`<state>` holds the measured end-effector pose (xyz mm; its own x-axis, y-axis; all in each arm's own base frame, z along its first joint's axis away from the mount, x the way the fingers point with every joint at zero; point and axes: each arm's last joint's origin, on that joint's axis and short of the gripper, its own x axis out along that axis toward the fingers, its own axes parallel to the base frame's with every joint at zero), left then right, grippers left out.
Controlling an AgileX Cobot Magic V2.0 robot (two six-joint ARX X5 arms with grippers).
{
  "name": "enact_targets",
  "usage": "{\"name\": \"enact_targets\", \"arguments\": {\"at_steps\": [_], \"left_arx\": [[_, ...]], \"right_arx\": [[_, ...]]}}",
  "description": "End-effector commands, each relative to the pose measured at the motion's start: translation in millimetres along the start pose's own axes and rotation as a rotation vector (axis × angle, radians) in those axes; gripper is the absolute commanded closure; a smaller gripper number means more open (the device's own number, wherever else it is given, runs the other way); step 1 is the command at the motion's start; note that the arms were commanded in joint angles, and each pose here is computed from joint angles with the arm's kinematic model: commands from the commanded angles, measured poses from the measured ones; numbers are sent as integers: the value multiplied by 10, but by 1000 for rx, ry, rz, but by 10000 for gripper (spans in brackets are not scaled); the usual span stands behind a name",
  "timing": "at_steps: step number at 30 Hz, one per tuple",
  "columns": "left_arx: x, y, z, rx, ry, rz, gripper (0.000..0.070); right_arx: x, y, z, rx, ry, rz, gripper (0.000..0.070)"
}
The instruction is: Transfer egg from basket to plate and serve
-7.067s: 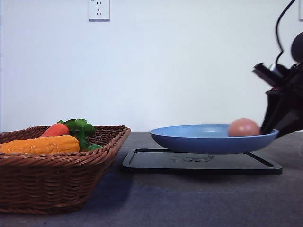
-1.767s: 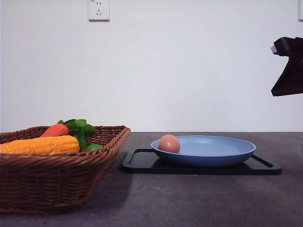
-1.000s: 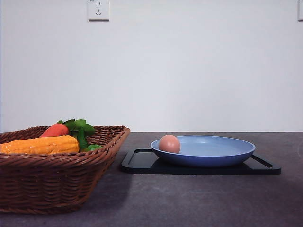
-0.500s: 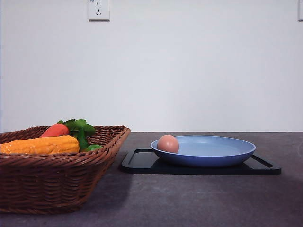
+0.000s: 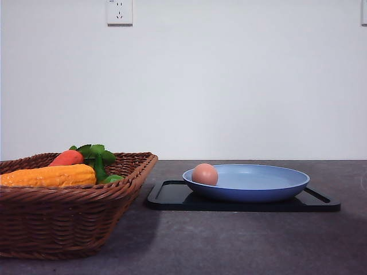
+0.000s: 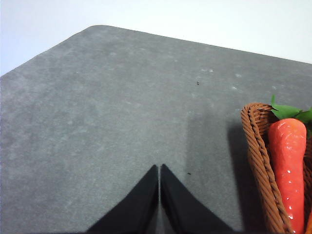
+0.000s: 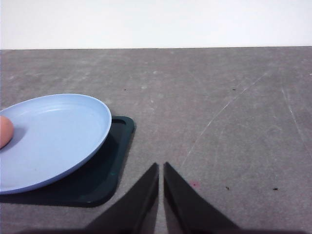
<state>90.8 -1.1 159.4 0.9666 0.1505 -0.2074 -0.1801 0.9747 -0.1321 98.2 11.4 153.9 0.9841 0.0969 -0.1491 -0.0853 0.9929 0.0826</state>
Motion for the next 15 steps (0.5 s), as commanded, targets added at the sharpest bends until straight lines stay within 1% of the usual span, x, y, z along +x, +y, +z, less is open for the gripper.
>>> {"name": "enact_targets", "arguments": {"at_steps": [1, 15], "left_arx": [[28, 11, -92, 2, 36, 5, 700], [28, 11, -92, 2, 36, 5, 700]], "right_arx": [[5, -2, -7, 17, -8, -3, 700], [5, -2, -7, 17, -8, -2, 700]]}}
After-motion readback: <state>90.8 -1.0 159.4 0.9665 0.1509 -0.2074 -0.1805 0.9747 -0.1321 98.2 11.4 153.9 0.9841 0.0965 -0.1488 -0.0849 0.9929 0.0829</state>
